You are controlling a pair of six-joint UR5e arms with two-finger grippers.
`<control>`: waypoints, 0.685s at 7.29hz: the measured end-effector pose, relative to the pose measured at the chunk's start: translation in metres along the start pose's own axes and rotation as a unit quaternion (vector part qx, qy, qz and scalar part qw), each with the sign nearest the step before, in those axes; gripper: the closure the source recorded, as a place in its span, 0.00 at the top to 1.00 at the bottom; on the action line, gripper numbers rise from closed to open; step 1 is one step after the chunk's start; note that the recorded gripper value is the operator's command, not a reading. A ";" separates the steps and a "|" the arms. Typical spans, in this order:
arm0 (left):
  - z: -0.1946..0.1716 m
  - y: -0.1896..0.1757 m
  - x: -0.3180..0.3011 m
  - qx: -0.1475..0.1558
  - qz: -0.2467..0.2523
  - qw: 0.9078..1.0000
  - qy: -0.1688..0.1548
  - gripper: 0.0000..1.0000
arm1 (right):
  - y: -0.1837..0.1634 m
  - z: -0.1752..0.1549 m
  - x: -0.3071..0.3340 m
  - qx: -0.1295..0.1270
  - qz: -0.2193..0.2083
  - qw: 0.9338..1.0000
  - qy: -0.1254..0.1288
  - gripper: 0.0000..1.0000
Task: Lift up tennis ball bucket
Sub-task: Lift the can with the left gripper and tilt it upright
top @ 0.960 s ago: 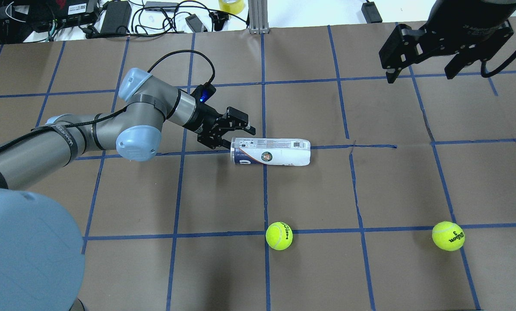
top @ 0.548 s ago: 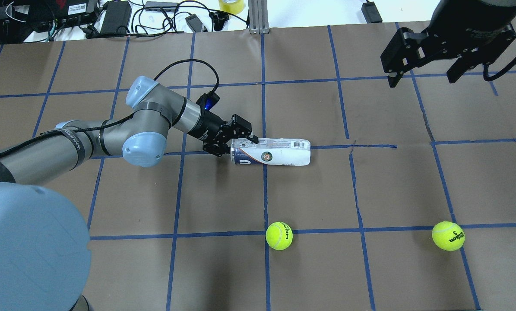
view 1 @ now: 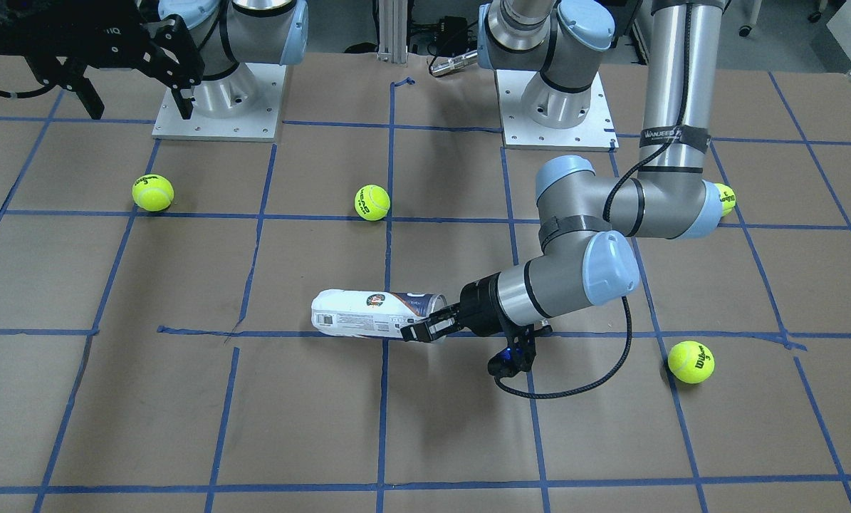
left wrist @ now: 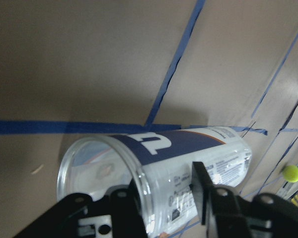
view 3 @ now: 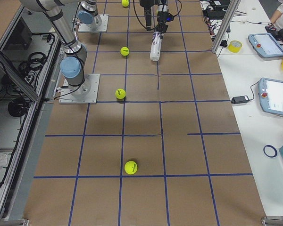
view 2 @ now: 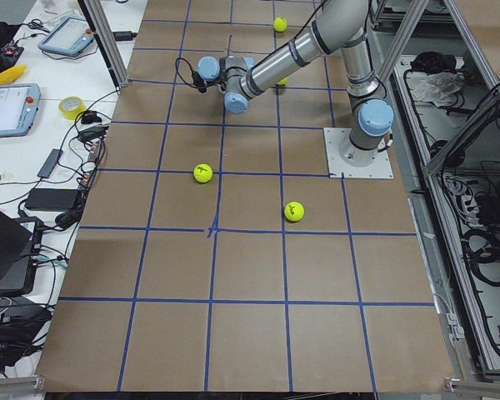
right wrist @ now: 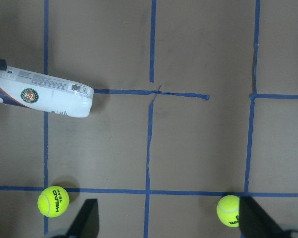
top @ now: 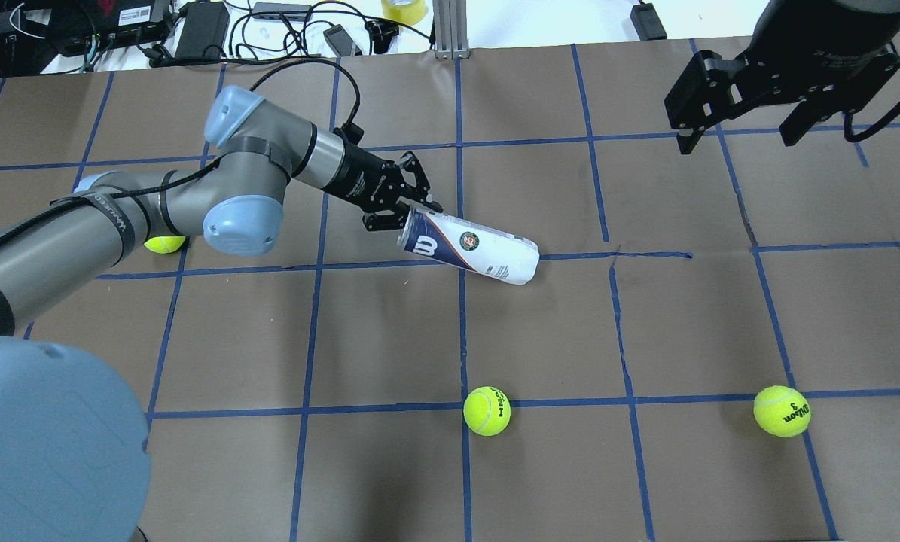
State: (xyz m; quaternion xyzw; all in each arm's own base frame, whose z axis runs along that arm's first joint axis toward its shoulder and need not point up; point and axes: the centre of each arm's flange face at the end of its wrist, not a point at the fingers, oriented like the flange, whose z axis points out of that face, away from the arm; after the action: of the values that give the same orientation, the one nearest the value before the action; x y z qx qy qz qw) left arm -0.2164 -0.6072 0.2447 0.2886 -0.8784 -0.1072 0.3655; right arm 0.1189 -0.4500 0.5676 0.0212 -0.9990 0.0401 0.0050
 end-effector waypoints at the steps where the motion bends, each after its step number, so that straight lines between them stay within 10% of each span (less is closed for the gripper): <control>1: -0.025 0.000 0.031 0.022 -0.027 0.999 0.017 0.00 | 0.000 0.000 0.000 0.000 -0.001 1.000 0.000 1.00; 3: -0.082 0.001 0.087 0.086 -0.024 0.996 0.025 0.00 | 0.000 0.000 0.000 0.000 -0.001 1.000 0.000 1.00; 5: -0.122 0.002 0.113 0.151 0.084 0.984 -0.040 0.00 | -0.002 -0.001 0.000 0.007 -0.002 1.000 0.000 1.00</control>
State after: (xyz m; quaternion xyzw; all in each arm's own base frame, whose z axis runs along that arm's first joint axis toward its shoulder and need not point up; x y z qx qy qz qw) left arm -0.1953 -0.6685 0.3977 0.2609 -0.9196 0.0459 0.2899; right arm 0.1193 -0.4518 0.5685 0.0232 -0.9986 0.0470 0.0047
